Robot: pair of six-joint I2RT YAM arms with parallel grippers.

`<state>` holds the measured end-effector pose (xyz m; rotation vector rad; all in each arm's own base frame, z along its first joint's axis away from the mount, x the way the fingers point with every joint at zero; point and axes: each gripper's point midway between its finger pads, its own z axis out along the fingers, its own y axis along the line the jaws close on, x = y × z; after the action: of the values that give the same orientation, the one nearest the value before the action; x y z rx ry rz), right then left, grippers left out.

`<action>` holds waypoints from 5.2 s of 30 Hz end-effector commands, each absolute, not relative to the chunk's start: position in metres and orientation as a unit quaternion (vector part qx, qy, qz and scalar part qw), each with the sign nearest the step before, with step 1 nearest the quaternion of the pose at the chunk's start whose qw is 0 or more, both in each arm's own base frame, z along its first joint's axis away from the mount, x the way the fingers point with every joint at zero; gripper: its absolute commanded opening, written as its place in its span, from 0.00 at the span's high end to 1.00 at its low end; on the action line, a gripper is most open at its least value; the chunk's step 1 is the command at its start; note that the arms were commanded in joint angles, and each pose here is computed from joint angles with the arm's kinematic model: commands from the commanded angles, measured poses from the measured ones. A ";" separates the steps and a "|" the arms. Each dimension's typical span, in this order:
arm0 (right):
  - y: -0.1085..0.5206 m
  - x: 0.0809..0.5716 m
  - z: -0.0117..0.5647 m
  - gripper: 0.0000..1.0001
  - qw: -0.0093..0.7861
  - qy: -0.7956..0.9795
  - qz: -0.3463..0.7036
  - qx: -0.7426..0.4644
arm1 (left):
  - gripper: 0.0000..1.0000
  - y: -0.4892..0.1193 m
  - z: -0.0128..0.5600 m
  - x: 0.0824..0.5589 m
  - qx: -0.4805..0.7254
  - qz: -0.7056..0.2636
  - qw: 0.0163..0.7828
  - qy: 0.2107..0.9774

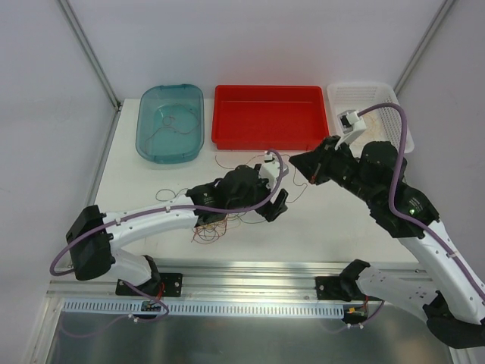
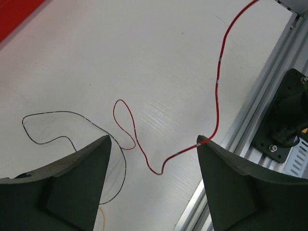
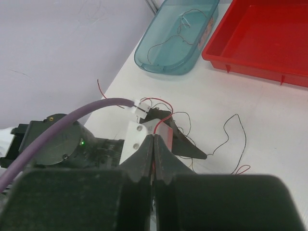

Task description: Untangle the cables

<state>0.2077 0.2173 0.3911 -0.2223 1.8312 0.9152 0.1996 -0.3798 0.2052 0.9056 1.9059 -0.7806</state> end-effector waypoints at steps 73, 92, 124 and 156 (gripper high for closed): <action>0.146 0.168 0.187 0.02 0.421 0.875 0.218 -0.095 | 0.01 -0.055 0.275 0.486 -0.060 -0.133 0.542 0.828; 0.244 0.156 0.160 0.06 0.367 0.854 0.324 -0.175 | 0.11 -0.143 0.130 0.229 -0.063 -0.263 0.352 0.896; 0.270 0.191 0.135 0.50 0.417 0.854 0.278 -0.139 | 0.30 -0.293 0.094 0.174 0.044 -0.328 0.227 0.916; 0.370 0.188 0.103 0.39 0.324 0.851 0.340 -0.234 | 0.78 -0.209 0.062 0.177 -0.084 -0.190 0.266 0.941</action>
<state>0.1878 0.3422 0.0818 -0.6105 2.2983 0.7600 0.1685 -0.2011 0.0455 -0.2126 2.5785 -0.4630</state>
